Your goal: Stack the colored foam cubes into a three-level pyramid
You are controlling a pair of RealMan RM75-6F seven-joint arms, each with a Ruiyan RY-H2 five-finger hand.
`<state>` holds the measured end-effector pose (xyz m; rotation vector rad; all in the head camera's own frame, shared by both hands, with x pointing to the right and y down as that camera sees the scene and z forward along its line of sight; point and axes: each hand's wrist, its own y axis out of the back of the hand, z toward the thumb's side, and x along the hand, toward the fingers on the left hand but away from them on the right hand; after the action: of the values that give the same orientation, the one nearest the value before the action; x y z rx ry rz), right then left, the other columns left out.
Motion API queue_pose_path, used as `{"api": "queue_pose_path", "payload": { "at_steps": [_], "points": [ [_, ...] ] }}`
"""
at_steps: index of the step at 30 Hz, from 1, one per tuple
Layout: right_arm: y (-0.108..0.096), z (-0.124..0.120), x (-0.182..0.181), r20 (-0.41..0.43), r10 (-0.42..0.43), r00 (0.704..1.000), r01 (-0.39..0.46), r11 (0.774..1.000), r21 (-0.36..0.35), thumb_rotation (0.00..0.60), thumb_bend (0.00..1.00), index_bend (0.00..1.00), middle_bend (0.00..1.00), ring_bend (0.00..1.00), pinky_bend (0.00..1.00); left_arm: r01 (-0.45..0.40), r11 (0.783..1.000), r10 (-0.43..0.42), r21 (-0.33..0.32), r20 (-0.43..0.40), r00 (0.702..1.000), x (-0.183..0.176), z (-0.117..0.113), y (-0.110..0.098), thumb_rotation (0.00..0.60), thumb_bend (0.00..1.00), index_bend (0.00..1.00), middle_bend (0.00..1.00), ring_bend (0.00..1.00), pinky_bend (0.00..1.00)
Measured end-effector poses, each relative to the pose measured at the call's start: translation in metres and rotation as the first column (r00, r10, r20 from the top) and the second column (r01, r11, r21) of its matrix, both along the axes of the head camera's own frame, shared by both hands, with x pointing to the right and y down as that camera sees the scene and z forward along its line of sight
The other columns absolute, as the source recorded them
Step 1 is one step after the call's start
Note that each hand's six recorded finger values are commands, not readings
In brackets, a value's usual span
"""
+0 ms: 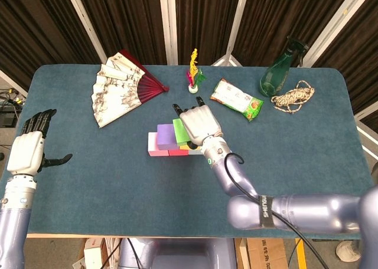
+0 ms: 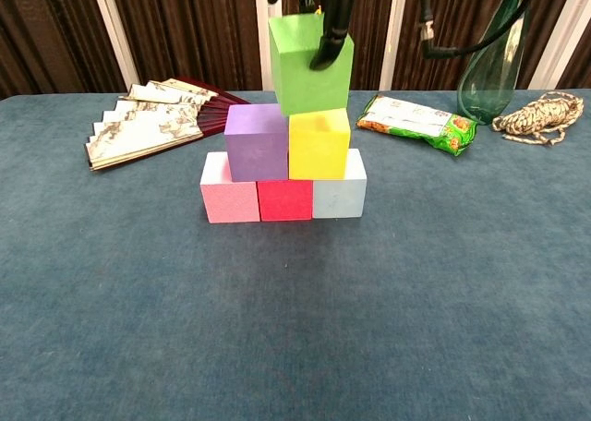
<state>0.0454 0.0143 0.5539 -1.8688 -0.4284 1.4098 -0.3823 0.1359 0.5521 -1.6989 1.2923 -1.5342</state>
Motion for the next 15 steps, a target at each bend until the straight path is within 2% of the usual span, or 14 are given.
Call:
{"api": "queue_pose_path", "payload": {
  "at_steps": [10, 15],
  "points": [
    [-0.007, 0.009, -0.015, -0.068, 0.032, 0.997, -0.031, 0.999, 0.016, 0.6, 0.3, 0.0, 0.47, 0.28, 0.04, 0.009, 1.0, -0.009, -0.009, -0.012, 1.0, -0.002, 0.001, -0.001, 0.6, 0.17, 0.0, 0.04, 0.0, 0.0],
    [-0.007, 0.011, -0.017, -0.08, 0.07, 0.994, -0.072, 0.997, -0.023, 0.6, 0.3, 0.0, 0.47, 0.28, 0.04, 0.014, 1.0, -0.014, -0.012, -0.021, 1.0, -0.002, 0.001, -0.002, 0.6, 0.17, 0.0, 0.04, 0.0, 0.0]
  ]
}}
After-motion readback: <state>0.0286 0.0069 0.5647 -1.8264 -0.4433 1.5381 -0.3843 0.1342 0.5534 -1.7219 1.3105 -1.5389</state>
